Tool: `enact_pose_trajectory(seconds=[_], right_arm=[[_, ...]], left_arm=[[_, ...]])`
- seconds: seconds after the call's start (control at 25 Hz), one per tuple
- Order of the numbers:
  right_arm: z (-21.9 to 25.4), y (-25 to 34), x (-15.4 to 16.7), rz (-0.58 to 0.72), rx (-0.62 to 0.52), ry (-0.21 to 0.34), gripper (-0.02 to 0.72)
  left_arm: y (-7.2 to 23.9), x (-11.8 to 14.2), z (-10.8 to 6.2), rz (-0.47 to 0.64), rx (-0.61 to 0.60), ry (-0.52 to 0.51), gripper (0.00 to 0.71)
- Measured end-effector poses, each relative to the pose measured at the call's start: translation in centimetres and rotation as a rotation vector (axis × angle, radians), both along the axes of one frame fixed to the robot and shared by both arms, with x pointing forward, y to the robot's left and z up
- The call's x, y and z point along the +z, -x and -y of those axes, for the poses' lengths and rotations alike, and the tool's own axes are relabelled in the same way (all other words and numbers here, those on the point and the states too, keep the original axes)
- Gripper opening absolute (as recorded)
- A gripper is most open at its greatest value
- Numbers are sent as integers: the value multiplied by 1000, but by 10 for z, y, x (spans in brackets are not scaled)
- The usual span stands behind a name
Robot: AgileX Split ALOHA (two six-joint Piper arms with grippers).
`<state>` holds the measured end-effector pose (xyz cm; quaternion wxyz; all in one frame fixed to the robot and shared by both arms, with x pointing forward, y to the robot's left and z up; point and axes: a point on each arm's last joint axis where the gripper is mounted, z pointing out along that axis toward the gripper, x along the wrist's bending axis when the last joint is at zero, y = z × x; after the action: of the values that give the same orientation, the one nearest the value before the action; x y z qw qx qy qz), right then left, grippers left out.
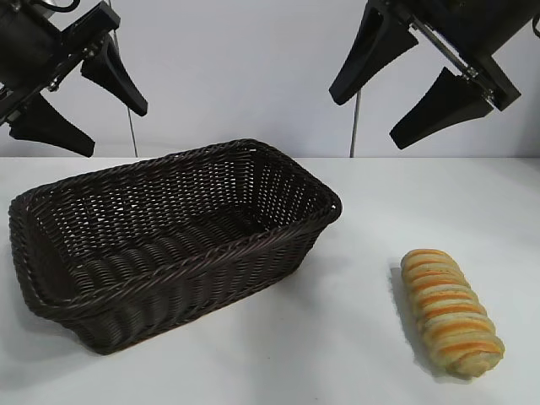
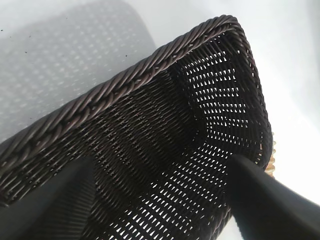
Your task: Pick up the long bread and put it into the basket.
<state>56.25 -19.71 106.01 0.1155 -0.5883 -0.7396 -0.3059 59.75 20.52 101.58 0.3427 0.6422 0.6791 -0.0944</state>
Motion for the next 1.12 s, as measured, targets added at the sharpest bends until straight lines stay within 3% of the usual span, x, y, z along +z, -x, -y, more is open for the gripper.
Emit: enact_pose_trajectory(seconds=[1.12], right_arm=[[0,0,0,-1,1,0,535]], left_arm=[[-4,1,-1,31,28,-7,533]])
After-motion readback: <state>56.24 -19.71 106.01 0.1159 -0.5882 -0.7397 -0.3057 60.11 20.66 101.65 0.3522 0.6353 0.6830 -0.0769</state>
